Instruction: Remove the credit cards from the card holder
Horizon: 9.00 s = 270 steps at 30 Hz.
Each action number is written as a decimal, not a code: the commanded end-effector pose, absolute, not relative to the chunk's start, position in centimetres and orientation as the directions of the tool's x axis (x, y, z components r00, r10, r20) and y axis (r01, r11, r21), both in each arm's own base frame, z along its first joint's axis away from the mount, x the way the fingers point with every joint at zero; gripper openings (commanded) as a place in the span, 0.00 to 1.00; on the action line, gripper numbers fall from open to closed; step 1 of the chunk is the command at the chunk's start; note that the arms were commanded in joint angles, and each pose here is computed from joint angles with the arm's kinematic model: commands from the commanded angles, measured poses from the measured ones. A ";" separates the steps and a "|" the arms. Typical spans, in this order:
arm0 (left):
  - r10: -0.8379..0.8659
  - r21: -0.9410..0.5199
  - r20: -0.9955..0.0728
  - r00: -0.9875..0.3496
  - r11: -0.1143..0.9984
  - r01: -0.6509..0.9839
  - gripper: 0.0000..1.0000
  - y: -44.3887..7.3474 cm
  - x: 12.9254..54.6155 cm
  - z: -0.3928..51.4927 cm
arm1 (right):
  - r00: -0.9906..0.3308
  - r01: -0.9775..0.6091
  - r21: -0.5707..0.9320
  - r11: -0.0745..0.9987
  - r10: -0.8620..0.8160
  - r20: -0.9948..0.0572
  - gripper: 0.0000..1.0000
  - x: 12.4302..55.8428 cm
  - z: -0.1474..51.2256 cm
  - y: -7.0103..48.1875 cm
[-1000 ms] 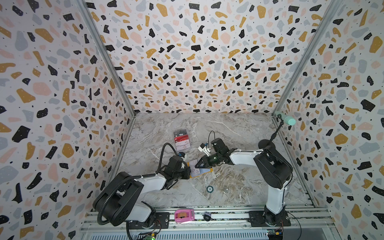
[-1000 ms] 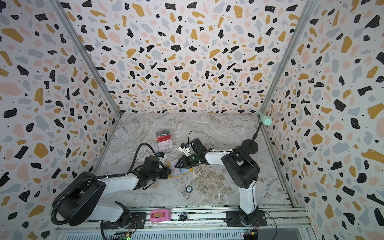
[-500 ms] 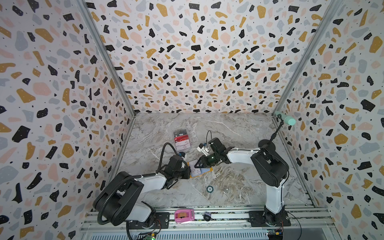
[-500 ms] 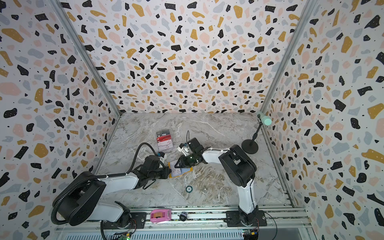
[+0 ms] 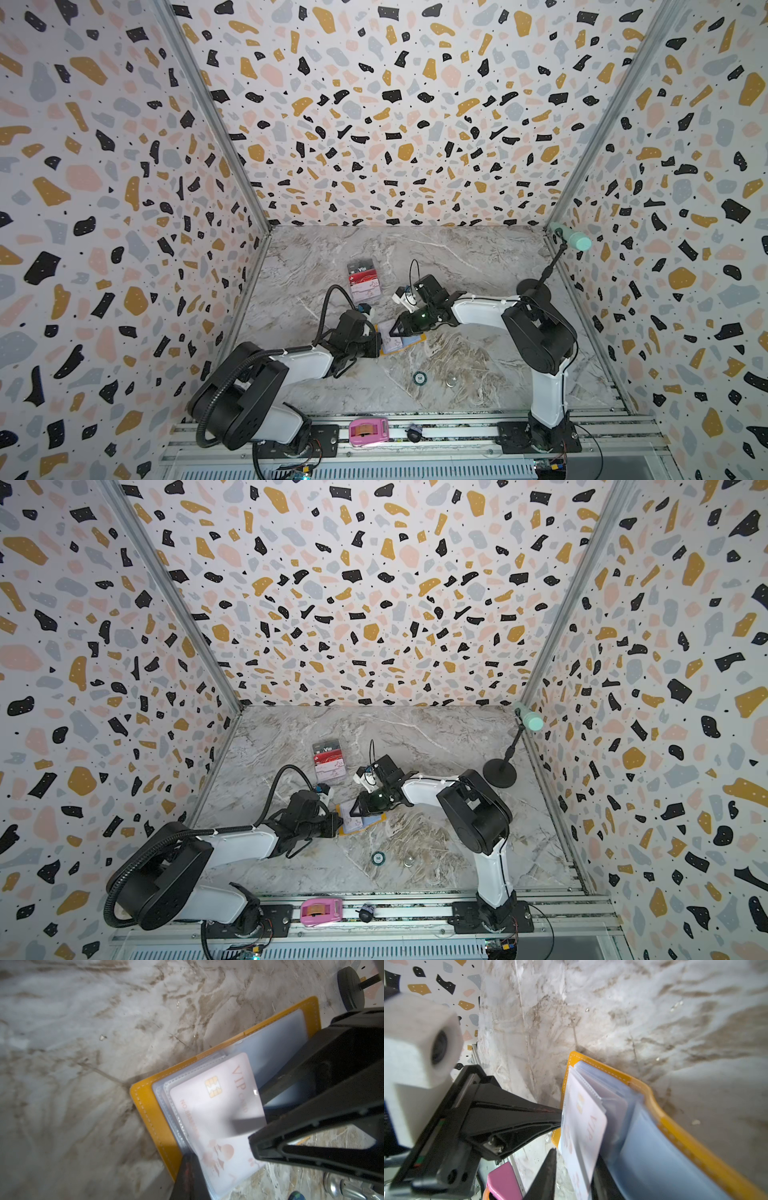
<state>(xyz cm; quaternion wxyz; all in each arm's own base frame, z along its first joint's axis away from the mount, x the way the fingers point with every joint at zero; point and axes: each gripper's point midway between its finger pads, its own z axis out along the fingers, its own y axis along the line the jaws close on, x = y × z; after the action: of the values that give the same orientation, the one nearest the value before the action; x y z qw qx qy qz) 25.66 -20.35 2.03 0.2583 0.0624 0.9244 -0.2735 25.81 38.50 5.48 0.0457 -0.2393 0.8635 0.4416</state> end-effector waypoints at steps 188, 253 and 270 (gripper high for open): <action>0.070 -0.618 -0.763 -0.642 0.211 0.757 0.35 -26.9 19.9 23.4 | -0.550 -0.784 0.615 -0.083 -0.365 -0.751 0.00 18.1 20.9 30.1; -0.552 -0.689 -0.661 -0.509 0.177 0.703 0.00 -22.1 23.2 31.3 | -0.598 -0.771 0.636 0.029 0.306 -0.740 0.43 21.4 28.9 32.1; -0.570 -0.695 -0.646 -0.507 0.166 0.699 0.00 -22.1 23.6 31.4 | -0.577 -0.800 0.594 -0.079 0.372 -0.727 0.17 20.5 30.9 32.6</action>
<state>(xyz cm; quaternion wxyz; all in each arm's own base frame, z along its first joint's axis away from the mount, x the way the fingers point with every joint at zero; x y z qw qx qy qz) 23.89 -22.55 29.95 0.4720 0.0490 0.6091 -0.6354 21.05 32.61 28.36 0.3970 -0.1878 0.5740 0.6911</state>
